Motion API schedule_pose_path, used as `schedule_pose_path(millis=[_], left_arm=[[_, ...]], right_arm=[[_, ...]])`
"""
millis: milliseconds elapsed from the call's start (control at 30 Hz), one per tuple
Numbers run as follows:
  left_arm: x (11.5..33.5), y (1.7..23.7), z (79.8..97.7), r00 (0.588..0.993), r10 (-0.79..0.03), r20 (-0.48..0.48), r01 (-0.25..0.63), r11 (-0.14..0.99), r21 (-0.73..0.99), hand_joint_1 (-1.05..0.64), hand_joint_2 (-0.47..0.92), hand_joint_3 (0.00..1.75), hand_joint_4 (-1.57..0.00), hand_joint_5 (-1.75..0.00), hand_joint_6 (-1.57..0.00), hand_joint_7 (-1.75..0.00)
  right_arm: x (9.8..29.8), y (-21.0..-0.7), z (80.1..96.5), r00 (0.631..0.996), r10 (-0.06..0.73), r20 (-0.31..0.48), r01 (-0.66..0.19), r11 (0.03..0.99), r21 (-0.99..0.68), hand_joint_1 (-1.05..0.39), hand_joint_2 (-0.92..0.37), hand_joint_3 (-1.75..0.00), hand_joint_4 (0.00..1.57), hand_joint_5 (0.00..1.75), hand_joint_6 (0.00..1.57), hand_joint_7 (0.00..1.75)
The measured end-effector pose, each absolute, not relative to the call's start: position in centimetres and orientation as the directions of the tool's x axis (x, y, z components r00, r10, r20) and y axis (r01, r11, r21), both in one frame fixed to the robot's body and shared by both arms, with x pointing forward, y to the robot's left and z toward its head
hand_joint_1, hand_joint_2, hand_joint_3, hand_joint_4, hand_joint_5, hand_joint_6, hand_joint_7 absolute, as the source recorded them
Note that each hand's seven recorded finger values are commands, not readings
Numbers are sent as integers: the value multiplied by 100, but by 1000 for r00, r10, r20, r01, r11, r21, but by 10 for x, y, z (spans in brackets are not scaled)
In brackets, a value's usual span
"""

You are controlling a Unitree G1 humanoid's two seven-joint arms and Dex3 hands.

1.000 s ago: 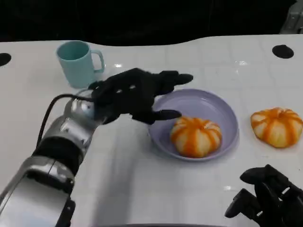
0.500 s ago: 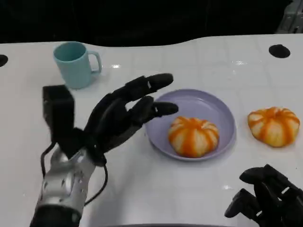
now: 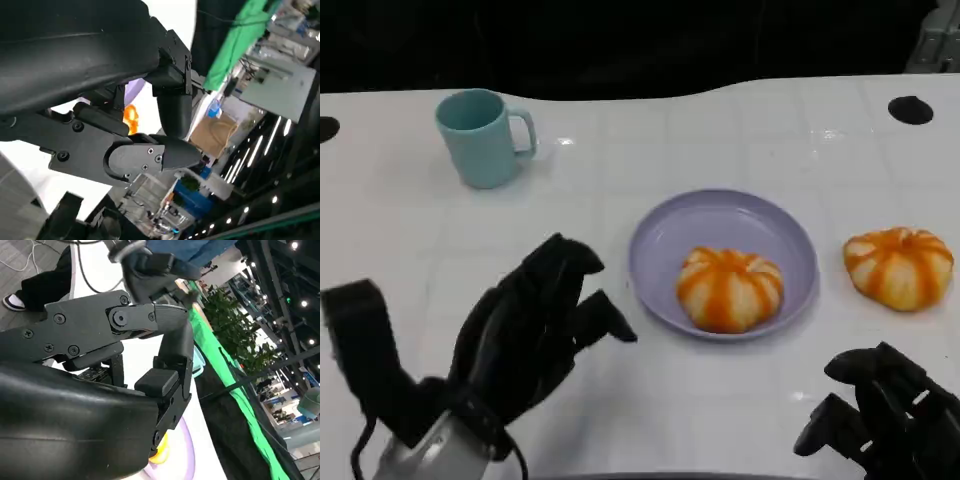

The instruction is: Grasp the bread from the table and place it into the plate.

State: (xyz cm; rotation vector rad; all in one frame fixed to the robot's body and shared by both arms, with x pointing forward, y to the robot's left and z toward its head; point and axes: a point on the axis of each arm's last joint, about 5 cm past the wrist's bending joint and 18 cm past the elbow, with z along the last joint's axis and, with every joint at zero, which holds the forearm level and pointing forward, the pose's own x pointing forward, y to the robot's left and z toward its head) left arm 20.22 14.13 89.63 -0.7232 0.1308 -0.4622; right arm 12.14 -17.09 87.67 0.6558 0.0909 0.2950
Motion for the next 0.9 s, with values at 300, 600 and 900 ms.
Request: schedule_pose_path(millis=[300,600,900], left_arm=[[177,149,887,897,-441,-24,293,634,-715,-54,92,51,-62,-175,-38,-170],[166,153,884,914,-394,-97,199,644,-738,-54,92,53,-64,-175,-41,-173],[159,151,883,927,-347,-143,131,654,-745,-54,92,52,-68,-175,-44,-175]], right_arm=[[121,-171,877,955,298,6,-239,756,610,-55,-92,-27,60,150,62,102],[121,-171,878,956,294,3,-235,758,608,-55,-92,-27,58,150,61,103],[121,-173,878,956,293,2,-235,760,606,-55,-92,-29,58,150,61,103]])
